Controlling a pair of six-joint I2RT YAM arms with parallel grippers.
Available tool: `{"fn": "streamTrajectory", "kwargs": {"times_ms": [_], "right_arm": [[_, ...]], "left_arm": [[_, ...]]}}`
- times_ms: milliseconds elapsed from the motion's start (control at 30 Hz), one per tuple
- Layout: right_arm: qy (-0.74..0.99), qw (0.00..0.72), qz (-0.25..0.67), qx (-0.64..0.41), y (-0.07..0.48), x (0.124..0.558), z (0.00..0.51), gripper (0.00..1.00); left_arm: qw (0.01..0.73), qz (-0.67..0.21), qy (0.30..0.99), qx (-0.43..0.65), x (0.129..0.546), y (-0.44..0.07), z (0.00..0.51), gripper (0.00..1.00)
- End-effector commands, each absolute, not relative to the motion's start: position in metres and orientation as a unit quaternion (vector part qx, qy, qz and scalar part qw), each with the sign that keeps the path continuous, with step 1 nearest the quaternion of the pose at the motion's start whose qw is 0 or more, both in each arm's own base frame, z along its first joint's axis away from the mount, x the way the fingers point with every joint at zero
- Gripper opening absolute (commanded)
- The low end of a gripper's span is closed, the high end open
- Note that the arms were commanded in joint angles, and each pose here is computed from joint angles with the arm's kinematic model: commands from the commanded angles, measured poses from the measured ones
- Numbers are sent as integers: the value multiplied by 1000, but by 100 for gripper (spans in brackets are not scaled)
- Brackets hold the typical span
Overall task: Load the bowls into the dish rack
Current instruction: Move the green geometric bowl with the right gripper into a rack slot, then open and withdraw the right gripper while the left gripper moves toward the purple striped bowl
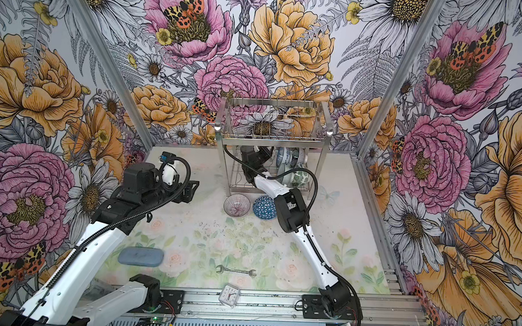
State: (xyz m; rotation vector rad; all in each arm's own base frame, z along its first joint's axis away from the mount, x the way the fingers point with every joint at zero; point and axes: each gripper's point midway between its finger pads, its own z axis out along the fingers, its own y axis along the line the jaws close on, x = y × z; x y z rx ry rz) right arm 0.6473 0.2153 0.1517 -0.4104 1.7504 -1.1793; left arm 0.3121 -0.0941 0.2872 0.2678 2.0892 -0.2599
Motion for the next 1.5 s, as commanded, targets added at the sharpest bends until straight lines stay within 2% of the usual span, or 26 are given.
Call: {"fn": "streamTrajectory", "kwargs": {"times_ms": [0,267,433,667,867,967,1000,1100,1167,1333,1433,1467], "right_arm": [[721,477,-477,-159,213,648,159,0],[744,463,-454,-162,215,637,151,0],[753,468,-432,-162,221,630,153,16],[768,483,-387,-167,230,625,160,25],[770,485,-379,-168,229,622,170,30],[771,487,-373,-170,229,620,176,35],[771,488,-372,-170,228,619,179,39],[771,493,-366,-169,227,615,188,64],[772,494,-362,-169,226,611,193,76],[775,503,-342,-171,226,598,209,87],[782,504,-317,-183,228,583,210,100],[784,507,-308,-183,228,577,213,100]], "left_arm": [[500,-117,851,112,311,-95,293,99],[499,-119,851,113,311,-96,293,99],[499,-121,850,113,311,-96,293,99],[497,-124,851,113,311,-97,292,98],[496,-124,852,113,311,-98,291,99],[496,-124,852,113,312,-98,291,98],[495,-124,853,114,312,-98,290,99],[494,-124,853,114,312,-98,290,99],[493,-125,854,114,312,-98,289,99],[489,-124,856,113,314,-98,286,99],[486,-124,858,112,315,-98,284,99],[484,-124,859,111,316,-99,283,99]]}}
